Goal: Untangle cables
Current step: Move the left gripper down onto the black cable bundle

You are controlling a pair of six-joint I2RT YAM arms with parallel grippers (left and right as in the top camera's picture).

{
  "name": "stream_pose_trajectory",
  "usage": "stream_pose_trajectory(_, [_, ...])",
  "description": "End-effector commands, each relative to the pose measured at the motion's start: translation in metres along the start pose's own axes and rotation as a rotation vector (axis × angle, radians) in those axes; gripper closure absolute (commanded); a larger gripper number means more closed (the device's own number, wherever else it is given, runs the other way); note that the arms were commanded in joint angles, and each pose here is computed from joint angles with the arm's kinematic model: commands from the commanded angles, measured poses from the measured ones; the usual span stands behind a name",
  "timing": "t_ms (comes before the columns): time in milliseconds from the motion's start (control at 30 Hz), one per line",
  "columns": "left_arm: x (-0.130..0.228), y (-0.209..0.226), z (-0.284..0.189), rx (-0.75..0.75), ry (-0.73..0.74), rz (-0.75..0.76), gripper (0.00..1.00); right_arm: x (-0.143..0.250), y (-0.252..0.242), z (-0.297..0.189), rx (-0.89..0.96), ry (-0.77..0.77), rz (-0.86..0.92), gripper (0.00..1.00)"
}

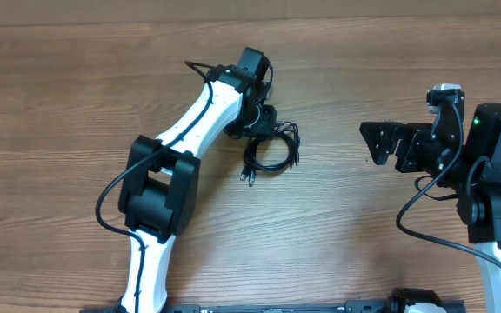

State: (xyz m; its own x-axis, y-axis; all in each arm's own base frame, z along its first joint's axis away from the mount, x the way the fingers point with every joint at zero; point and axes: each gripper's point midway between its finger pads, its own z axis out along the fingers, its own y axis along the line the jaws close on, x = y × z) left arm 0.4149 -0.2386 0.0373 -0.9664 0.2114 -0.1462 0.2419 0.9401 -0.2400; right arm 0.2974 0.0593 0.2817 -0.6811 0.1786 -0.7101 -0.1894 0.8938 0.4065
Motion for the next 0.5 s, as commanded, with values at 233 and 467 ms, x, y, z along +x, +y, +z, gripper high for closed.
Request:
stream_pose_trajectory(233, [0.002, 0.011, 0.015, -0.063, 0.018, 0.032, 0.41, -0.005, 0.004, -0.006, 0.003, -0.014, -0.013, 0.00])
stream_pose_trajectory(467, [0.004, 0.015, 0.024, -0.076, 0.034, 0.031, 0.96, -0.005, 0.004, -0.006, 0.004, -0.012, -0.013, 0.00])
